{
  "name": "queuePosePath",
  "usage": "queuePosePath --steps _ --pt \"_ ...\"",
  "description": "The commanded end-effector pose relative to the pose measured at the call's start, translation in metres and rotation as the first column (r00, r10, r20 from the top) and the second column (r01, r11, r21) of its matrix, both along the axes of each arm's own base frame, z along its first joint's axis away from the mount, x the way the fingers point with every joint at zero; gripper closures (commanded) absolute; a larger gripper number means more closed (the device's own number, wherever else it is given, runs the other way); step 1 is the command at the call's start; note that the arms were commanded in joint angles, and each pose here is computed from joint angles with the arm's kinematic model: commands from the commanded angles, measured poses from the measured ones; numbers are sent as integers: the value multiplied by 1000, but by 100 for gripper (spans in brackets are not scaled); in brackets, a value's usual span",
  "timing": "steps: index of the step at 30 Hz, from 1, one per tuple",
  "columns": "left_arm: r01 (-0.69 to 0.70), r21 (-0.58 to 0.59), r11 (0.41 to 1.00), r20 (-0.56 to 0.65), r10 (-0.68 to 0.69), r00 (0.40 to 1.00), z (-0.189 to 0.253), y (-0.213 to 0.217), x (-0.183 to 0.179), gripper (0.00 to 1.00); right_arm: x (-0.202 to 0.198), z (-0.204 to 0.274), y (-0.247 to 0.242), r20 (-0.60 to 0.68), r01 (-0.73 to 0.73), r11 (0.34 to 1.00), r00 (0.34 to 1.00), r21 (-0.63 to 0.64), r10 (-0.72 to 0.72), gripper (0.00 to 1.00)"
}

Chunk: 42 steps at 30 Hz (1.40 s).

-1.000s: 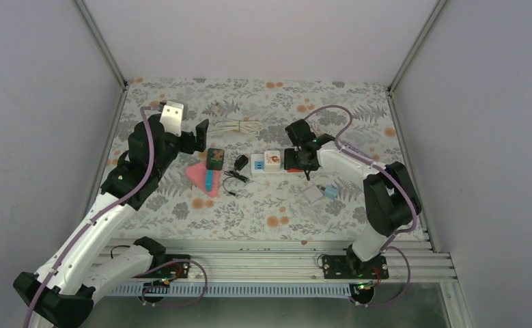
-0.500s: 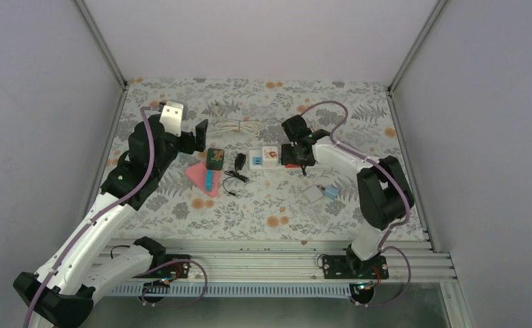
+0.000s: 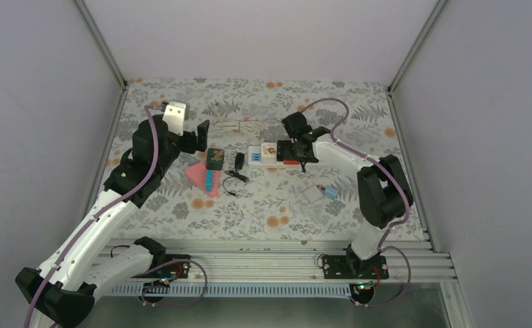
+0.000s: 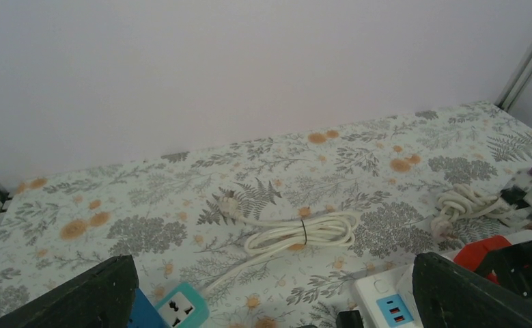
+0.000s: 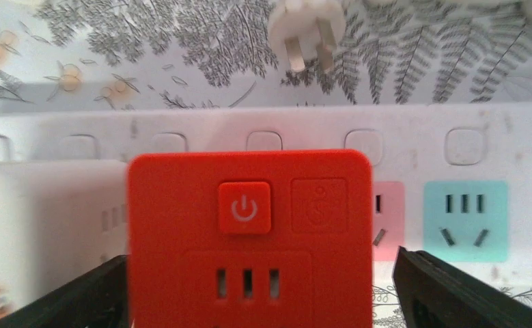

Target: Insert the plug

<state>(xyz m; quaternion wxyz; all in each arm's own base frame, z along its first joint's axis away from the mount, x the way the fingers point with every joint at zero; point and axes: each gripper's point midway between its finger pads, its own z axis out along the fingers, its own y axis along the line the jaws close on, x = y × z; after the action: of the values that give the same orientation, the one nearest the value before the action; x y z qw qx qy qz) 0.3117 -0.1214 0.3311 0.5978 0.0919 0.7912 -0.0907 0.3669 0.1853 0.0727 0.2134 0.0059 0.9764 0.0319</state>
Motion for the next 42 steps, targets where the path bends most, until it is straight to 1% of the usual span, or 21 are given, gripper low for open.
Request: queuePosePath --steps 1,3,6,9,12,16,19,20,24,27,29,30,33,38,42 --pt "1 -21 1000 -5 -2 1000 6 -1 1 0 6 59 -7 154 21 999 988 43 -27 1" --pt "32 -23 999 -8 -32 999 7 -6 0 0 0 74 -23 210 68 997 975 34 -73 0" --pt "74 -36 997 21 -73 997 11 -11 -6 0 -19 83 -58 253 182 983 950 23 -182 0" --pt "97 -46 994 57 -95 994 18 -12 -11 0 -44 80 -90 254 286 958 924 36 -285 0" --pt "121 -51 991 69 -117 991 21 -15 -14 0 -67 63 -113 208 373 926 903 57 -377 0" --pt "152 -59 987 73 -148 986 22 -20 -16 0 -89 31 -105 82 345 933 932 106 -354 1" --pt "149 -59 987 73 -145 987 22 -20 -15 0 -103 19 -88 -14 337 928 940 160 -340 12" --pt "149 -59 987 74 -145 987 23 -20 -16 0 -108 20 -85 -28 362 917 932 168 -363 14" --pt "149 -59 987 75 -145 987 22 -20 -16 0 -123 25 -66 -45 392 892 919 225 -392 14" --pt "148 -59 987 76 -144 987 22 -20 -16 0 -136 3 -59 -115 419 881 908 219 -403 12" --pt "144 -58 988 75 -140 987 22 -19 -16 0 -142 -11 -57 -151 432 877 900 207 -408 8" --pt "142 -57 988 75 -138 988 22 -19 -15 0 -142 -16 -57 -151 431 879 901 204 -407 4" --pt "144 -58 988 71 -140 988 21 -20 -15 0 -137 -21 -59 -124 429 882 903 196 -411 0" --pt "150 -55 987 62 -147 987 20 -22 -13 0 -125 -32 -71 -82 408 908 912 99 -401 0" --pt "141 -52 989 63 -138 988 20 -19 -13 0 -114 -39 -79 -34 358 933 933 17 -358 1"
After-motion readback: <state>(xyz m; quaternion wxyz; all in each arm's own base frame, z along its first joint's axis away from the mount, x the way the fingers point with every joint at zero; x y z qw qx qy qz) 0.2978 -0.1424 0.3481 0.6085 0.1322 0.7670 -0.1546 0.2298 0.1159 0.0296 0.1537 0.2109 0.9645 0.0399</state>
